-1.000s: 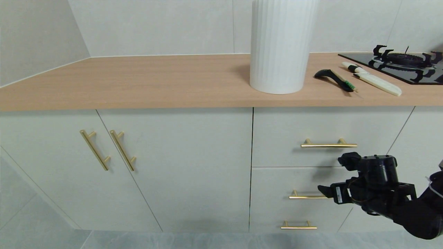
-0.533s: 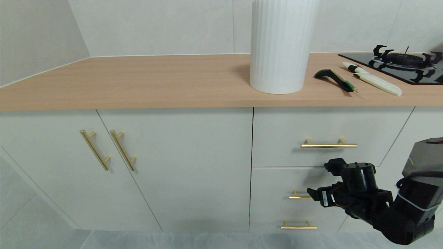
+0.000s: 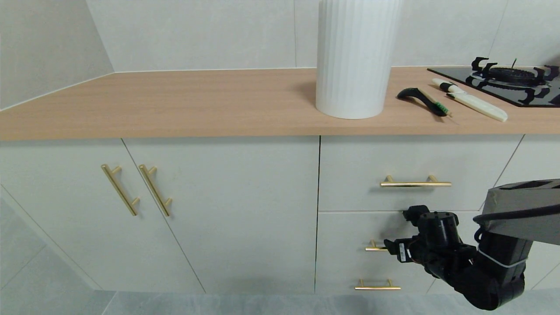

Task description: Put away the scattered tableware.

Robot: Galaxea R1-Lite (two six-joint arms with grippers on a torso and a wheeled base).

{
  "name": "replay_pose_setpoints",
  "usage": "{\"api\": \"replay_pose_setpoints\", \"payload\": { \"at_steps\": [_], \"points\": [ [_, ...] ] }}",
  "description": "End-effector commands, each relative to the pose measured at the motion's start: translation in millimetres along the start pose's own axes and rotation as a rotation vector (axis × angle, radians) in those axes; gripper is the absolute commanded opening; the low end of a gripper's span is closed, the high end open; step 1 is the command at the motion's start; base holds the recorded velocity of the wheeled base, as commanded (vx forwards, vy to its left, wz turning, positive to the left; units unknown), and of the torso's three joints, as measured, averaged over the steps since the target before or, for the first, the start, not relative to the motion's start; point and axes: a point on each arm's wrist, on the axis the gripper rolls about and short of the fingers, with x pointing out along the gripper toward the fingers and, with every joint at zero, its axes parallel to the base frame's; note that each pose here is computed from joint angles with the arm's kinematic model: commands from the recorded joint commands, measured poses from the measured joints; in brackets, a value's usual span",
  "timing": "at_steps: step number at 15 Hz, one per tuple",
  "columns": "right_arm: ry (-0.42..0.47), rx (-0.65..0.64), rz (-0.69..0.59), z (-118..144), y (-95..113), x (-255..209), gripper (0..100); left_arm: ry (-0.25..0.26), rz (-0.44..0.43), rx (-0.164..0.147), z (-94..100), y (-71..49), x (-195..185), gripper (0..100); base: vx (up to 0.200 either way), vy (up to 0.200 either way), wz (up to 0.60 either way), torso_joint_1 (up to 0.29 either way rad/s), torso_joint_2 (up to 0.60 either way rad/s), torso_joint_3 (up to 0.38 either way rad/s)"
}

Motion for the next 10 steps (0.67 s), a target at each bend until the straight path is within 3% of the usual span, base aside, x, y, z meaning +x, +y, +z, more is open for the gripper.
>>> {"api": "replay_pose_setpoints", "payload": {
  "at_steps": [1,10],
  "points": [
    [0.006,-0.004,0.003,-4.3,2.0,4.8,100,0.001,0.002,0.0,0.1,0.0,0.1,100,0.0,0.0,0.0,0.0,0.0,0.0],
    [0.043,-0.019,0.003,-13.1,1.1,2.3,100,0.001,0.002,0.0,0.1,0.0,0.1,100,0.0,0.0,0.0,0.0,0.0,0.0]
  ]
}}
